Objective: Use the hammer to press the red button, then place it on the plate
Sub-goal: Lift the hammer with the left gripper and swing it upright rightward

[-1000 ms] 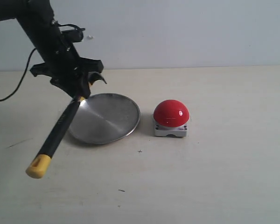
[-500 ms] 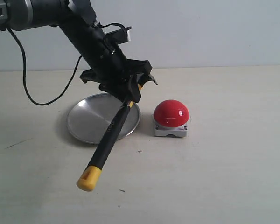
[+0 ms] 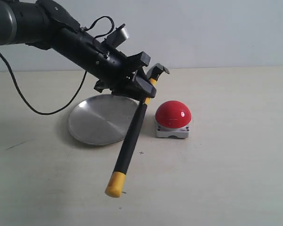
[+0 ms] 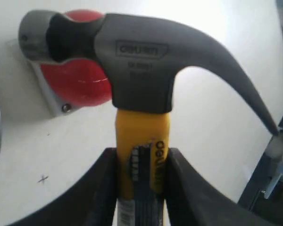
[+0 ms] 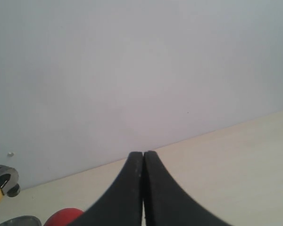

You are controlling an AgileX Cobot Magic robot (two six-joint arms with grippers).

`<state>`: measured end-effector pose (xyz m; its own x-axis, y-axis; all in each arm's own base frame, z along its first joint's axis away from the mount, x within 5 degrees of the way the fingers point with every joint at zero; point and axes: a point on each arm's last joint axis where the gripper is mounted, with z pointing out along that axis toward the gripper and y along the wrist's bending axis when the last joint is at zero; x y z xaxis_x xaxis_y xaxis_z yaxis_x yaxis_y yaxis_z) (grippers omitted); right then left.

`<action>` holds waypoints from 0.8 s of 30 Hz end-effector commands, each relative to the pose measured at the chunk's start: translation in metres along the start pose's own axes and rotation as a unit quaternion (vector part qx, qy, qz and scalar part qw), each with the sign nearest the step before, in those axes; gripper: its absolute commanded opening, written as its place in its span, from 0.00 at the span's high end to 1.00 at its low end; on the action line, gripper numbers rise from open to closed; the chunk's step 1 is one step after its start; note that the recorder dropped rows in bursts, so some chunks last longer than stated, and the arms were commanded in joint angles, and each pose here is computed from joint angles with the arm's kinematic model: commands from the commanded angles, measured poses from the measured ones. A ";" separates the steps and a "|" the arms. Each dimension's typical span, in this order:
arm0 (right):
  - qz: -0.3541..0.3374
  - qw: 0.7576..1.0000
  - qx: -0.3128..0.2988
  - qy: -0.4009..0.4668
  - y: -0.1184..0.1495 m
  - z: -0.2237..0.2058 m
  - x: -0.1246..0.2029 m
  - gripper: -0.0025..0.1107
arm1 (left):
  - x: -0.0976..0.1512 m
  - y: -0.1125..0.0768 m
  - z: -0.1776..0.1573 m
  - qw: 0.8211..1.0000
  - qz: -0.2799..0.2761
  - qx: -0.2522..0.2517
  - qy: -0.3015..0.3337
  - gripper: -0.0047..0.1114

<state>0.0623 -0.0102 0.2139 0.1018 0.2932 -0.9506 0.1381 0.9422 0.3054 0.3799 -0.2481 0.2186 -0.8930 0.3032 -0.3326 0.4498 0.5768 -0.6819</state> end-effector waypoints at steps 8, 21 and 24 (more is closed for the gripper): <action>0.075 0.997 -0.007 -0.021 0.001 0.000 -0.003 0.98 | 0.000 -0.019 0.001 0.980 0.017 0.165 -0.106 0.96; 0.211 0.977 -0.010 -0.041 0.000 -0.001 -0.007 0.98 | 0.033 0.011 0.003 0.956 -0.007 0.255 -0.146 0.96; 0.211 0.977 -0.009 -0.037 0.000 -0.001 -0.006 0.98 | 0.037 0.020 0.002 0.958 -0.011 0.245 -0.150 0.96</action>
<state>0.0615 -0.0121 0.2194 0.2076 0.6480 -0.7328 0.0590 0.7395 0.6706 0.3560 -0.2318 0.1773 -0.9071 0.0690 -0.4151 0.4203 0.1990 -0.8853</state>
